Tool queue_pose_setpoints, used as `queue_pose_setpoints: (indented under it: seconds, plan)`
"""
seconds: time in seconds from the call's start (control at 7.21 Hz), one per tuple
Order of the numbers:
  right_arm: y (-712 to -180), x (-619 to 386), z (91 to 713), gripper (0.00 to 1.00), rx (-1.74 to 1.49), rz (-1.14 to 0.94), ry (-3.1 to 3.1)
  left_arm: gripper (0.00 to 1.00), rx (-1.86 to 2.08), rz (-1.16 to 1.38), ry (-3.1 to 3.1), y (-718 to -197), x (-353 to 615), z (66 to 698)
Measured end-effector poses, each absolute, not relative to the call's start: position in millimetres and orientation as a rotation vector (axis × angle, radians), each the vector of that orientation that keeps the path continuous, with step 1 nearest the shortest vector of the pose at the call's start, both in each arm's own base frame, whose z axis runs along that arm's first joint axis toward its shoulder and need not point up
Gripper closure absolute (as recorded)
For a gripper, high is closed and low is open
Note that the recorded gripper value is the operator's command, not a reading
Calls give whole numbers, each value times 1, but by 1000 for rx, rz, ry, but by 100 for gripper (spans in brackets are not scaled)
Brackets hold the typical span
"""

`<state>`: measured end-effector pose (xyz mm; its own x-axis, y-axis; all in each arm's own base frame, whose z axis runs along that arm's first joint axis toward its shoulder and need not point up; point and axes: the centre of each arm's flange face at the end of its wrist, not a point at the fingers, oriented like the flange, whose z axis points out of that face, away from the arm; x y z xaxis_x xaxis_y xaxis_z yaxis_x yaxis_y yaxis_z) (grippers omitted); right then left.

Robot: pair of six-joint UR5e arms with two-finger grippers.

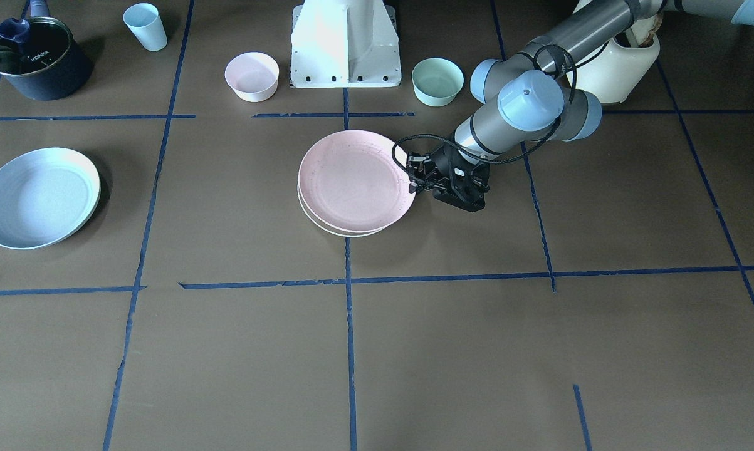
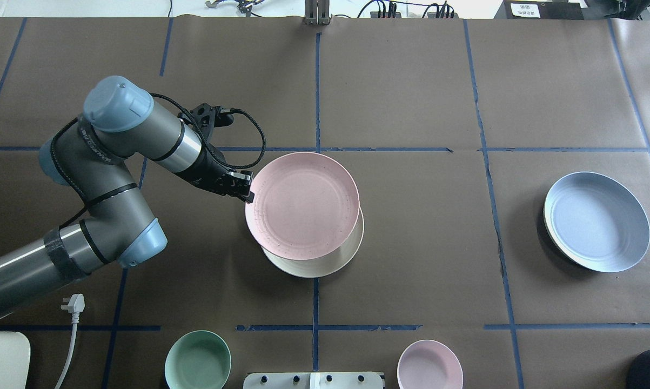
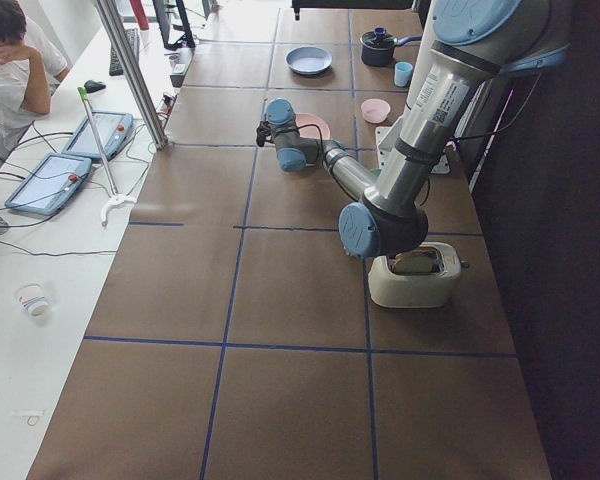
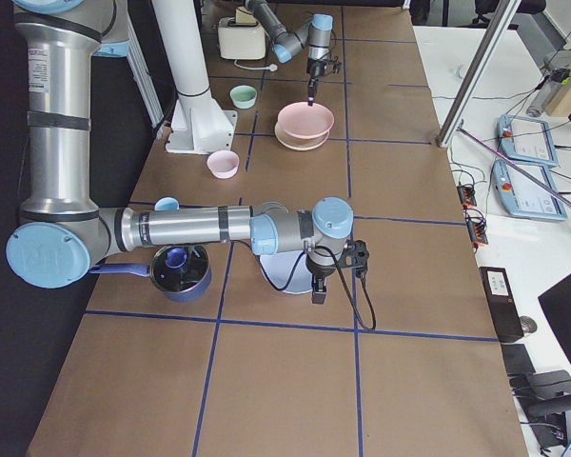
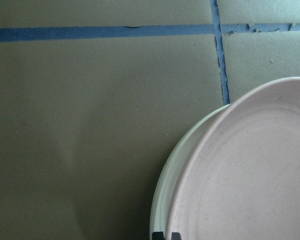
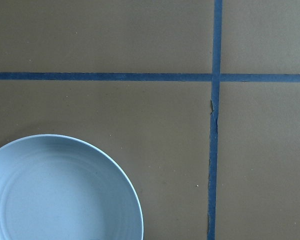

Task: Stack three plates with pink and blue
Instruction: 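Carry the pink plate with the left gripper onto the cream plate, then release the pink plate and lift left gripper while right gripper grasps blue plate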

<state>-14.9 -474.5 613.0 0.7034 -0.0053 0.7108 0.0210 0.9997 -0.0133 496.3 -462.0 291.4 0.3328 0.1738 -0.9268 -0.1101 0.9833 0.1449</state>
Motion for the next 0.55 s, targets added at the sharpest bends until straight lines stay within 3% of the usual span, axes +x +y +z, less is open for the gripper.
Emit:
queue_pose_setpoints:
  seconds: [0.55]
  plan:
    - [-476, -54, 612, 0, -1, -50, -805, 0, 100, 171, 1218, -461, 488, 287]
